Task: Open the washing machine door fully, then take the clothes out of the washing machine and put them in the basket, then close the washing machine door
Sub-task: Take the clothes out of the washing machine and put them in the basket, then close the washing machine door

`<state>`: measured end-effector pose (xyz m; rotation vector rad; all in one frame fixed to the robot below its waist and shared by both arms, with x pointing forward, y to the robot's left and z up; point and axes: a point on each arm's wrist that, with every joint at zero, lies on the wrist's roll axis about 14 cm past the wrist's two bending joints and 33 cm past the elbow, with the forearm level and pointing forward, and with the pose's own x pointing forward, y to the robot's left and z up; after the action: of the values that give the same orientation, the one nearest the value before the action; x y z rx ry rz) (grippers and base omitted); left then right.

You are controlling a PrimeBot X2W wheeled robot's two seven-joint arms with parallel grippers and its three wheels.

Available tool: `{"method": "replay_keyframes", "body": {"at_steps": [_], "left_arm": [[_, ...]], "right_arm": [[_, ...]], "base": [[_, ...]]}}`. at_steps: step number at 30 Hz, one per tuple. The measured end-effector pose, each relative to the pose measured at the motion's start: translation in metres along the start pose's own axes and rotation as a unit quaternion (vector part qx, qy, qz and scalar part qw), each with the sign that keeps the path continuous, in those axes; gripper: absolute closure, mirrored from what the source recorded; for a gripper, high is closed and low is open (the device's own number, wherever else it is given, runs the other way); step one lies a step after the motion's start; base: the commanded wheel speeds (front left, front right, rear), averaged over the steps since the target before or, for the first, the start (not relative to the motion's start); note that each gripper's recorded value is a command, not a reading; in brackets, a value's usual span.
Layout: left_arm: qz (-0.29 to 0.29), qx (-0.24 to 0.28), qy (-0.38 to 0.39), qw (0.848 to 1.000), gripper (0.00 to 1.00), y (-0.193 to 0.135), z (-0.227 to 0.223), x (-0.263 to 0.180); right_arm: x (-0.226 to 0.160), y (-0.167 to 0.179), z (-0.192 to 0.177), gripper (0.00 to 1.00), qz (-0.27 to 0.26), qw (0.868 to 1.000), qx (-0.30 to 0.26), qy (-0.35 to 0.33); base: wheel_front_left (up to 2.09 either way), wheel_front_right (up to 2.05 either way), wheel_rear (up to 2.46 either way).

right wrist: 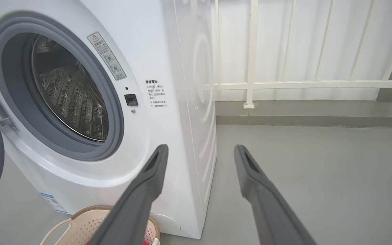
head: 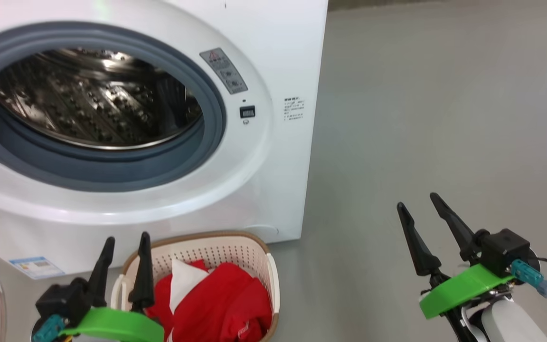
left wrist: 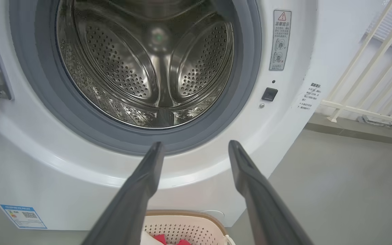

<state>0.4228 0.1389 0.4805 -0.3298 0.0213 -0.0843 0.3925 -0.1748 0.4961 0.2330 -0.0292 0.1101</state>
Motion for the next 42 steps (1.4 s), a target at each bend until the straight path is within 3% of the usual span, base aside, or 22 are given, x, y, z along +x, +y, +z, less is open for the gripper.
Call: {"method": "replay_keyframes", "body": {"at_steps": [14, 42], "left_arm": [[0.006, 0.019, -0.038, 0.999, 0.00, 0.001, 0.027, -0.043], [0.012, 0.035, -0.045, 0.998, 0.00, -0.002, 0.038, -0.054]], "right_arm": [[-0.037, -0.004, 0.017, 0.00, -0.017, 0.999, 0.000, -0.030], [-0.043, -0.003, 0.022, 0.00, -0.008, 0.999, -0.010, -0.034]], "base": [[0.00, 0.00, 0.00], [0.00, 0.00, 0.00]]}}
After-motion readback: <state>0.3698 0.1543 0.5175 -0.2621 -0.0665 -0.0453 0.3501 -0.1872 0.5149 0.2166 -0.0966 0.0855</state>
